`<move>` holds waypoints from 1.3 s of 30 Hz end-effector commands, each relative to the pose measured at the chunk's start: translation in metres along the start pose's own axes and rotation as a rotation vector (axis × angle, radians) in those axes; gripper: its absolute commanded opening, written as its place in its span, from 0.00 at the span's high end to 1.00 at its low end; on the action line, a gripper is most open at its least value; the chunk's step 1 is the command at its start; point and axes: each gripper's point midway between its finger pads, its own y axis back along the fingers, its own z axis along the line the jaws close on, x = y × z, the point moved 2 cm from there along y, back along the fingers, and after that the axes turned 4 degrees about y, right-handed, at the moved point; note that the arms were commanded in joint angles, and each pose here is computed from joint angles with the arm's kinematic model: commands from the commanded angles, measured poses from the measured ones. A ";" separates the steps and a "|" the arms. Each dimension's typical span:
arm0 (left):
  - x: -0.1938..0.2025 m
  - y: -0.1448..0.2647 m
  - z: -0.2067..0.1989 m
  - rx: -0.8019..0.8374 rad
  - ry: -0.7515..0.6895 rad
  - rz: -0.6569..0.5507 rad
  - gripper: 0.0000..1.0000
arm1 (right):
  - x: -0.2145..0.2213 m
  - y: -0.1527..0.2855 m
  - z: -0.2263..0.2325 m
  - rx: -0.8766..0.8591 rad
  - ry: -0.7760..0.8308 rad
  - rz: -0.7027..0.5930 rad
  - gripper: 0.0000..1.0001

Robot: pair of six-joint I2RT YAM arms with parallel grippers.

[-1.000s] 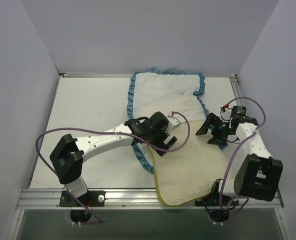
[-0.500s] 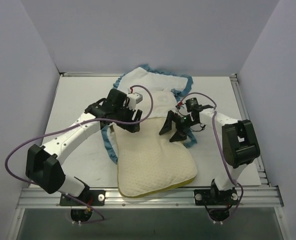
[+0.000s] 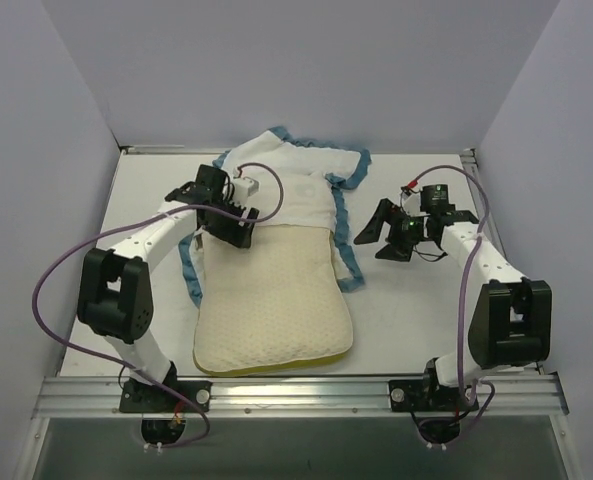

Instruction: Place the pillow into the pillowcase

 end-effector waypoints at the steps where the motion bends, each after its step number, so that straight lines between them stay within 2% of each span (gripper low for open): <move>1: -0.083 0.058 -0.030 0.030 -0.188 -0.337 0.11 | 0.023 -0.005 -0.044 0.199 0.074 0.050 0.18; 4: -0.078 0.074 -0.101 0.115 -0.225 -0.359 0.02 | 0.016 -0.024 -0.053 0.213 0.093 0.045 0.18; 5: -0.073 0.075 -0.118 0.124 -0.228 -0.355 0.03 | 0.017 -0.034 -0.058 0.213 0.081 0.067 0.18; 6: -0.059 0.069 -0.151 0.154 -0.261 -0.324 0.03 | 0.019 -0.041 -0.054 0.200 0.067 0.078 0.18; 10: -0.028 0.041 -0.189 0.074 -0.106 -0.220 0.02 | 0.022 -0.064 -0.052 0.174 0.058 0.088 0.20; 11: -0.024 0.026 -0.186 -0.007 -0.073 -0.204 0.03 | 0.025 -0.072 -0.055 0.167 0.057 0.089 0.21; 13: -0.020 0.014 -0.201 -0.032 -0.025 -0.193 0.03 | 0.028 -0.081 -0.053 0.147 0.059 0.101 0.26; 17: -0.021 -0.020 -0.205 -0.116 0.032 -0.163 0.02 | 0.037 -0.097 -0.056 0.117 0.024 0.153 0.45; 18: -0.023 -0.025 -0.202 -0.138 0.049 -0.164 0.03 | 0.039 -0.098 -0.053 0.096 0.015 0.164 0.56; 20: -0.024 -0.041 -0.190 -0.181 0.091 -0.142 0.03 | 0.040 -0.098 -0.046 0.061 0.017 0.166 0.69; 21: -0.024 -0.045 -0.185 -0.185 0.113 -0.133 0.03 | 0.046 -0.097 -0.046 0.056 0.006 0.177 0.81; 22: -0.022 -0.051 -0.183 -0.173 0.143 -0.115 0.02 | 0.050 -0.094 -0.039 0.025 0.012 0.182 0.87; 23: -0.023 -0.059 -0.169 -0.190 0.176 -0.098 0.03 | 0.053 -0.092 -0.035 0.014 0.008 0.185 0.99; 24: -0.023 -0.064 -0.165 -0.189 0.192 -0.089 0.03 | 0.057 -0.089 -0.032 0.003 0.011 0.188 1.00; 26: -0.025 -0.075 -0.158 -0.159 0.219 -0.067 0.22 | 0.069 -0.080 -0.023 -0.041 0.015 0.198 1.00; 27: -0.033 -0.076 -0.148 -0.148 0.245 -0.075 0.35 | 0.073 -0.077 -0.020 -0.051 0.016 0.205 1.00; 28: -0.042 -0.077 -0.147 -0.127 0.240 -0.097 0.71 | 0.079 -0.072 -0.016 -0.066 0.020 0.217 1.00; 29: -0.051 -0.076 -0.145 -0.119 0.245 -0.121 0.87 | 0.086 -0.068 -0.010 -0.097 0.019 0.246 1.00; 30: -0.075 -0.069 -0.140 -0.104 0.247 -0.181 0.98 | 0.093 -0.066 -0.007 -0.113 0.051 0.272 1.00; 33: -0.135 -0.048 -0.134 -0.062 0.262 -0.370 1.00 | 0.114 -0.051 0.003 -0.166 0.094 0.363 1.00; 34: -0.168 -0.029 -0.129 -0.061 0.259 -0.471 1.00 | 0.122 -0.042 0.005 -0.174 0.088 0.398 1.00; 37: -0.214 -0.008 -0.112 -0.138 0.220 -0.612 1.00 | 0.142 -0.018 0.010 -0.215 0.125 0.480 1.00; 39: -0.225 -0.008 -0.099 -0.199 0.210 -0.658 1.00 | 0.153 -0.004 0.015 -0.263 0.135 0.530 1.00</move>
